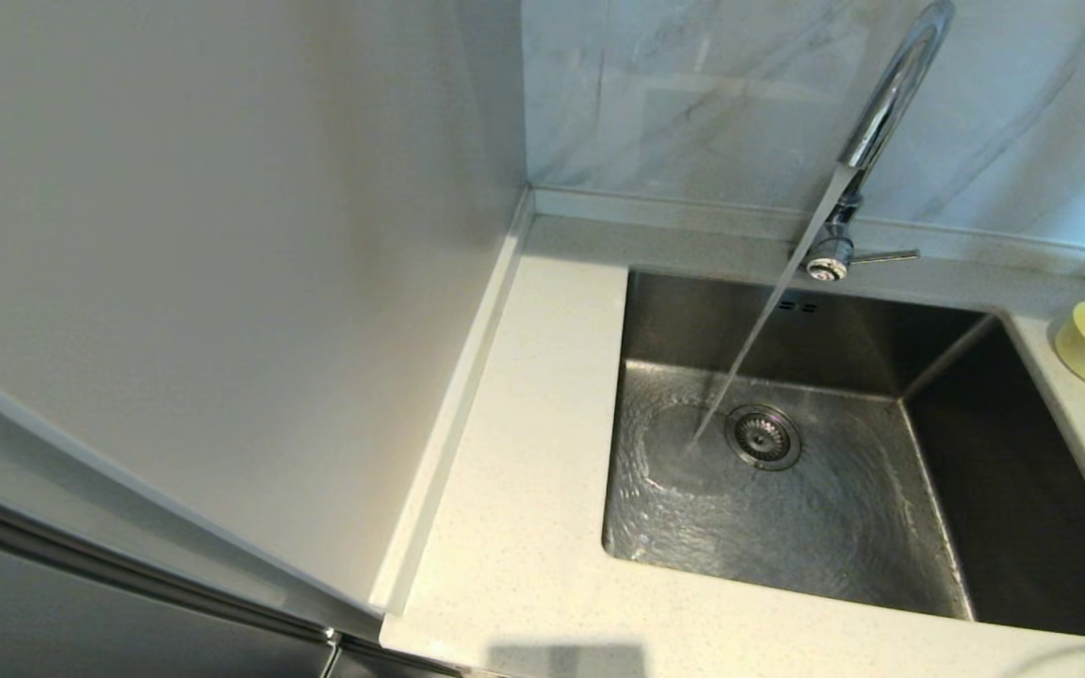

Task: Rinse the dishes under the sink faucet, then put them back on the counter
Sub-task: Place the bowl on the table

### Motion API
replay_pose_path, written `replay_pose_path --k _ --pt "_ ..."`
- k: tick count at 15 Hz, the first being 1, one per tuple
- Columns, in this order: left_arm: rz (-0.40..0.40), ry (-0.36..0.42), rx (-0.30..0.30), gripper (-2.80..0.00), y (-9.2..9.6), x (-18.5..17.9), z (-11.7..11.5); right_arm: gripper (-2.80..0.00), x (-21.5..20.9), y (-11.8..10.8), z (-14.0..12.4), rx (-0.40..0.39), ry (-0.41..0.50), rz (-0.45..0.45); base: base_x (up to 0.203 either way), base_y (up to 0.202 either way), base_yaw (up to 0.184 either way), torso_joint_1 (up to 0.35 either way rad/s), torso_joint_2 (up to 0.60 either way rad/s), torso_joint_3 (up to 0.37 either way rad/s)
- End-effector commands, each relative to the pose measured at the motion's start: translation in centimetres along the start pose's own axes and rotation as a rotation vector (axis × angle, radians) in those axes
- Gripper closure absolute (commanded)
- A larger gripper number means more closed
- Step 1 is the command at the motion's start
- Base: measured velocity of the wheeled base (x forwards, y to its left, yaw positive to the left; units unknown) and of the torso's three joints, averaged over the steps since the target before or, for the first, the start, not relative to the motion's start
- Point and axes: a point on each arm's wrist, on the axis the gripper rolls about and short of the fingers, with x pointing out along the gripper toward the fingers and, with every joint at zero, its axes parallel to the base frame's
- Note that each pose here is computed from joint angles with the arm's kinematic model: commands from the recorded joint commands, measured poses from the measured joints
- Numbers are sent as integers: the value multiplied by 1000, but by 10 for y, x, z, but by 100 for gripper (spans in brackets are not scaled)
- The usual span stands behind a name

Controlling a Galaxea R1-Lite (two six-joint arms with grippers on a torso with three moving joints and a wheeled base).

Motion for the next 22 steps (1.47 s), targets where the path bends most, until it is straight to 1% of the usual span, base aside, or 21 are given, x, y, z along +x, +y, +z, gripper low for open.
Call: replay_pose_path --k 1,2,4,5,7,8,10,11,13,15,17,19,20,21,22 --pt "0 0 -1 0 0 0 0 -280 -2 1 -17 -6 2 49 0 0 0 0 0 0" --pt "0 1 0 0 0 0 0 -280 -5 5 -27 -6 6 77 0 0 0 0 0 0" --pt "0 0 0 0 0 0 0 -280 -15 12 -49 -35 -29 141 0 0 0 0 0 0" --pt "0 0 0 0 0 0 0 -280 -14 15 -58 -37 -26 172 0 0 0 0 0 0" --pt "0 1 -1 0 0 0 0 -280 -10 18 -64 -5 1 220 0 0 0 0 0 0" --pt "0 0 -1 0 0 0 0 -280 -8 18 -65 -14 24 218 0 0 0 0 0 0" --pt "0 2 -1 0 0 0 0 -280 -2 13 -69 -47 131 144 0 0 0 0 0 0" --pt "0 0 -1 0 0 0 0 -280 0 11 -72 -46 168 132 0 0 0 0 0 0" --pt "0 0 -1 0 0 0 0 -280 -3 15 -77 -85 179 143 0 0 0 0 0 0" --pt "0 0 -1 0 0 0 0 -280 -9 18 -73 -115 191 146 0 0 0 0 0 0" --pt "0 0 1 0 0 0 0 -280 -14 23 -74 -104 241 141 0 0 0 0 0 0" --pt "0 -1 -1 0 0 0 0 -280 -16 22 -71 -112 335 83 0 0 0 0 0 0" --pt "0 0 -1 0 0 0 0 -280 -16 20 -68 -133 391 46 0 0 0 0 0 0" --pt "0 0 -1 0 0 0 0 -280 -11 17 -66 -147 426 35 0 0 0 0 0 0" --pt "0 0 1 0 0 0 0 -280 -6 12 -66 -144 447 34 0 0 0 0 0 0"
